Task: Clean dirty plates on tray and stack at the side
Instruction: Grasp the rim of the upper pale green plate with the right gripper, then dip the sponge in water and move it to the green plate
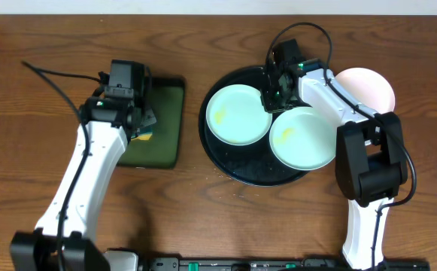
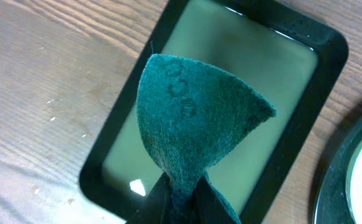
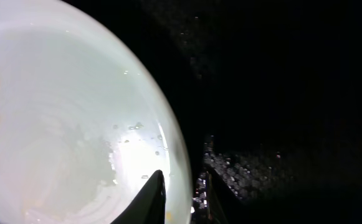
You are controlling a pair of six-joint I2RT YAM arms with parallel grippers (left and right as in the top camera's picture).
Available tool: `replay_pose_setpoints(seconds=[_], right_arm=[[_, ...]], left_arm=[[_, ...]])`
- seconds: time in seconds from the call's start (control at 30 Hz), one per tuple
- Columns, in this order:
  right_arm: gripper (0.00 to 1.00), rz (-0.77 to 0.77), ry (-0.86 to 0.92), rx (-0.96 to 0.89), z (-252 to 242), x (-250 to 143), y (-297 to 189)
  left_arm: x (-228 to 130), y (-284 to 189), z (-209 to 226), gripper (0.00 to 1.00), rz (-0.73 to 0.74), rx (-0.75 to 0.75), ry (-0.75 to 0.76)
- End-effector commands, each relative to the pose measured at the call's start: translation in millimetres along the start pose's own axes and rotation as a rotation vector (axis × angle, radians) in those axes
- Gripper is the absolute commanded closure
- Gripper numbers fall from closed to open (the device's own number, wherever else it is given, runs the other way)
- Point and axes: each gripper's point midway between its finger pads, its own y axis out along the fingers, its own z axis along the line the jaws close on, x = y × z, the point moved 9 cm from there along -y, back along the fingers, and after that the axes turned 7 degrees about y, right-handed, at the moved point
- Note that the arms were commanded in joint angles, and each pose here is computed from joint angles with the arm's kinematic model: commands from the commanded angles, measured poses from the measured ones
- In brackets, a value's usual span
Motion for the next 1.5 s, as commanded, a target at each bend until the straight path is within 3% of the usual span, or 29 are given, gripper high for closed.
replay_pose_setpoints(seconds=[0.0, 0.33, 0.73, 1.0, 1.23, 1.47], right_arm=[[0.8, 0.017, -0.012, -0.031, 0.2, -3.4, 7.8], [0.92, 0.059, -0.002, -0.04, -2.2, -8.6, 24.0], [0.96, 0.057, -0.003, -0.041, -2.2, -8.4, 24.1], [0.9, 0.062, -0.003, -0.041, -2.1, -9.1, 24.2], [0.88, 0.059, -0.006, -0.04, -0.8, -9.0, 24.4], [0.84, 0.055, -0.022, -0.035, 6.3, -9.8, 25.6]], left_arm=[[0.9, 21.6, -7.6, 0.92, 0.038, -0.032, 0.012], [7.1, 69.2, -21.7, 0.92, 0.054, -0.028, 0.016], [-4.7, 137.1, -27.5, 0.92, 0.14, 0.022, 0.025], [-14.9, 158.9, -13.1, 0.93, 0.203, 0.105, 0.051], [4.5, 119.8, -12.3, 0.92, 0.137, 0.052, 0.05], [37.5, 20.6, -20.0, 0.92, -0.112, -0.257, -0.008]])
